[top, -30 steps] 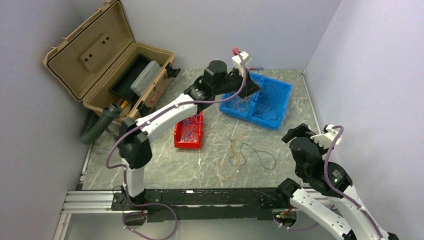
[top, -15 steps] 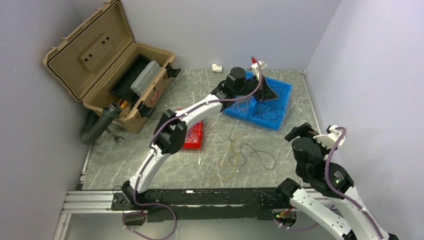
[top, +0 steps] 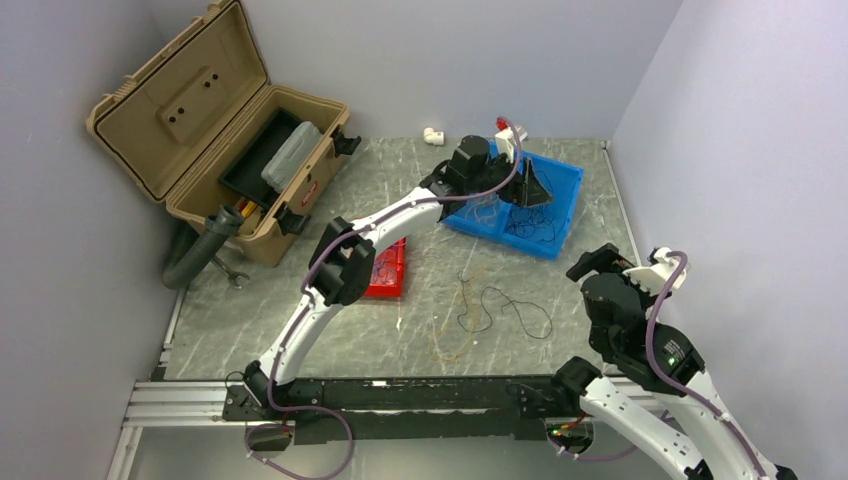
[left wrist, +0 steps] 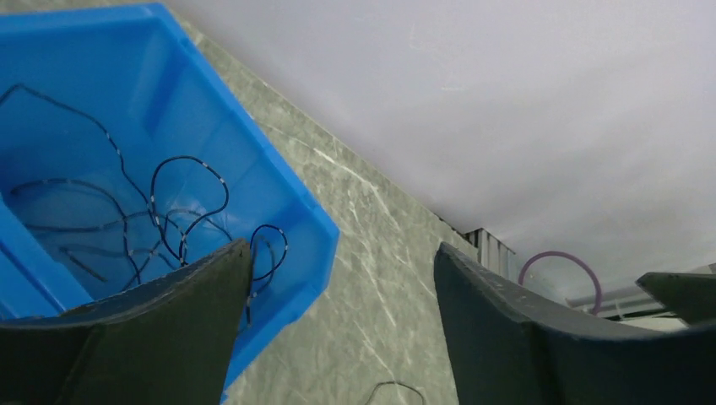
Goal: Untangle the cables
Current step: Place the cable in the bin, then pick up the cable at the center of the board.
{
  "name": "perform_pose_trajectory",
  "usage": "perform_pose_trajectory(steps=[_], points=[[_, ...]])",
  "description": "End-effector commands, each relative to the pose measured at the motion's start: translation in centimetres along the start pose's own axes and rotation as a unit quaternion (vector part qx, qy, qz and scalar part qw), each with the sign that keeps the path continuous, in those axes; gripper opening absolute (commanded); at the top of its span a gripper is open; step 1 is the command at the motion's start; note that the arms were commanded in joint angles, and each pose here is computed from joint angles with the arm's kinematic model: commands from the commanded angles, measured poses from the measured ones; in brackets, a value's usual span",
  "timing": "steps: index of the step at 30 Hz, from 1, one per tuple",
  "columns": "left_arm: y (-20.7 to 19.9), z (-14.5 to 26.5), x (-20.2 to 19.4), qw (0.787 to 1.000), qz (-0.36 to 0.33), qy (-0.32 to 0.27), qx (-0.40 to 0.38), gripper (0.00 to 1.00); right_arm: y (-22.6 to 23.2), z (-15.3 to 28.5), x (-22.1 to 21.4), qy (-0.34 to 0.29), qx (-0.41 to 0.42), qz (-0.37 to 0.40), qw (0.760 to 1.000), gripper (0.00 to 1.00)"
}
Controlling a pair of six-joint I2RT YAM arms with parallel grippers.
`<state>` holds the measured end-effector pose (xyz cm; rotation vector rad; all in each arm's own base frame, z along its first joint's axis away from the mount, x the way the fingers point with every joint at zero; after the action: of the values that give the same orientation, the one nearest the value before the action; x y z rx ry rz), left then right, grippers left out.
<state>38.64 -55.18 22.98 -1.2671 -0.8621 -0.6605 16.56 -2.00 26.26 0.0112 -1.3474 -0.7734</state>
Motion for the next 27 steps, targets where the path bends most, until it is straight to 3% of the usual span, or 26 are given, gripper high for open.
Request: perform_pose_trajectory(steps=[1,7,12,17,22,27], points=[[-4.6,3.0,5.6,0.998,-0.065,-0.024,0.008,0.98,0.6,0.1,-1.5,0.04,0.003,0.015,0.999,0.9],[-5.9,7.3,5.5,0.993,-0.098,0.017,0.063,0.99,2.6,0.3,-5.7,0.138,0.037,0.054,0.988,0.93],[-7.3,12.4,5.5,0.983,-0.129,0.044,0.123,0.99,3.9,0.4,-7.6,0.176,0.05,0.047,0.982,0.93],[-10.4,19.8,6.2,0.969,-0.172,0.005,0.178,0.99,5.6,-0.3,-9.4,0.215,0.047,0.051,0.974,0.92],[-11.8,26.3,3.5,0.956,-0.203,0.007,0.213,0.99,7.3,-0.8,-11.6,0.275,0.073,0.036,0.958,0.95],[-12.1,30.7,-0.9,0.952,-0.208,-0.007,0.224,0.99,6.0,-1.0,-13.6,0.336,0.077,0.063,0.937,1.0]])
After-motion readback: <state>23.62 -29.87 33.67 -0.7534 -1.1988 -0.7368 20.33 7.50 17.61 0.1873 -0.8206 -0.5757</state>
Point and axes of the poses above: each gripper's point midway between its finger pads, its own z axis back along the fingers, its own y axis along the line the jaws close on, x = y × z, the point moved 2 cm from there along z, back along the fingers, and after that the axes turned 5 degrees about -z, right-handed, at the moved point
